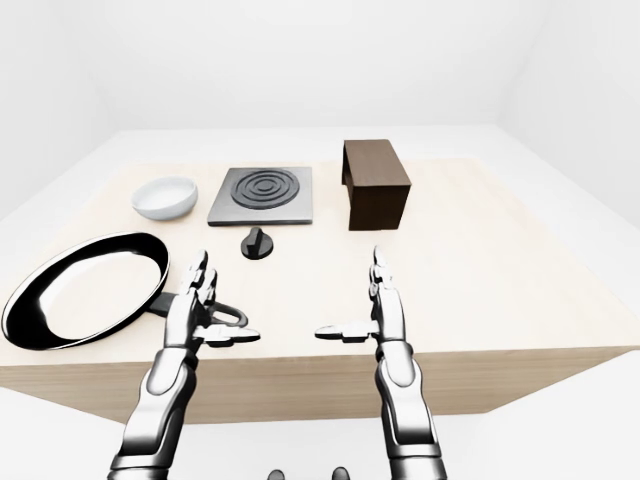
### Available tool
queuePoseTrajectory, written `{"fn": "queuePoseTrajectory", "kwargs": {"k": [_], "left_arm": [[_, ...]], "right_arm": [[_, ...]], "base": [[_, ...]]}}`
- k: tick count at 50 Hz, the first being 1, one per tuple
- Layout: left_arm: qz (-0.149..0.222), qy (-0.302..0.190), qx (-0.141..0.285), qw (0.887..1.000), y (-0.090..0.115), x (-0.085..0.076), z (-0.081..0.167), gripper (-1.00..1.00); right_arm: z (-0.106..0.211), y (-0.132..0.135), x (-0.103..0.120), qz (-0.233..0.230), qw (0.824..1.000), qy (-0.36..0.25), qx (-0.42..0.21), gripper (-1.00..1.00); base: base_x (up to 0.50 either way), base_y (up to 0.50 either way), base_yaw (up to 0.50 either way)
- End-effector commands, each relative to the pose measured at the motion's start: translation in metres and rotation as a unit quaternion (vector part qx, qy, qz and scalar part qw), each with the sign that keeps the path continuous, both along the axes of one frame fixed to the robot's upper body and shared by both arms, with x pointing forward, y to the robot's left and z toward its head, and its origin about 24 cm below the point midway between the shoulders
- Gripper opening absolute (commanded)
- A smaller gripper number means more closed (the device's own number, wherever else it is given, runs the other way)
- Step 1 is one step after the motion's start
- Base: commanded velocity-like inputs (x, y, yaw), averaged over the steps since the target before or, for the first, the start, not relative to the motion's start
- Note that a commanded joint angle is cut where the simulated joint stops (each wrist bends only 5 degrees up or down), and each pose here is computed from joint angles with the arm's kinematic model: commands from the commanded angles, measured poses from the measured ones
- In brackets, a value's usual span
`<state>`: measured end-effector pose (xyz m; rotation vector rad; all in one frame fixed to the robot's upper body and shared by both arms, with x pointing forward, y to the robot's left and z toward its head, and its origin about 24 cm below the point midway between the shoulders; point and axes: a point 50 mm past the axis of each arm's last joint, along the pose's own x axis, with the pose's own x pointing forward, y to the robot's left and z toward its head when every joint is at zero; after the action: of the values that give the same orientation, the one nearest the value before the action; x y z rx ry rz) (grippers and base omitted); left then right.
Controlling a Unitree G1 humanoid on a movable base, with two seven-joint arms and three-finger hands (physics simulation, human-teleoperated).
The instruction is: Turn on the stove.
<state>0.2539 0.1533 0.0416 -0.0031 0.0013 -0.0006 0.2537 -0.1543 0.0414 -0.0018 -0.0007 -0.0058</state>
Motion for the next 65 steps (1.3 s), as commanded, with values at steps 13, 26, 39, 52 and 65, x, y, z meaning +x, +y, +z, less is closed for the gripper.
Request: {"fn": "queuePoseTrajectory", "kwargs": {"k": [13, 26, 39, 52, 65], "left_arm": [[-0.001, 0.0, -0.003, 1.0, 0.006, -0.001, 0.001, 1.0], [-0.002, 0.001, -0.002, 1.0, 0.005, -0.001, 0.001, 1.0], [-0.002, 0.002, -0.001, 1.0, 0.006, 0.0, -0.001, 1.0], [-0.002, 0.003, 0.0, 1.0, 0.006, 0.001, -0.003, 1.0], [-0.002, 0.004, 0.001, 1.0, 0.005, 0.001, -0.004, 1.0]], "right_arm": [[0.012, -0.015, -0.002, -0.036, 0.999, -0.02, -0.001, 1.0], [0.077, -0.088, -0.023, -0.184, 0.972, -0.141, 0.038, 1.0], [0.081, -0.09, -0.024, -0.189, 0.97, -0.149, 0.04, 1.0], [0.082, -0.087, -0.022, -0.179, 0.972, -0.149, 0.031, 1.0], [0.082, -0.084, -0.021, -0.166, 0.974, -0.151, 0.029, 1.0]], "base": [[0.0, 0.0, 0.0], [0.0, 0.0, 0.0], [0.0, 0.0, 0.0], [0.0, 0.0, 0.0], [0.18, 0.0, 0.0]]}}
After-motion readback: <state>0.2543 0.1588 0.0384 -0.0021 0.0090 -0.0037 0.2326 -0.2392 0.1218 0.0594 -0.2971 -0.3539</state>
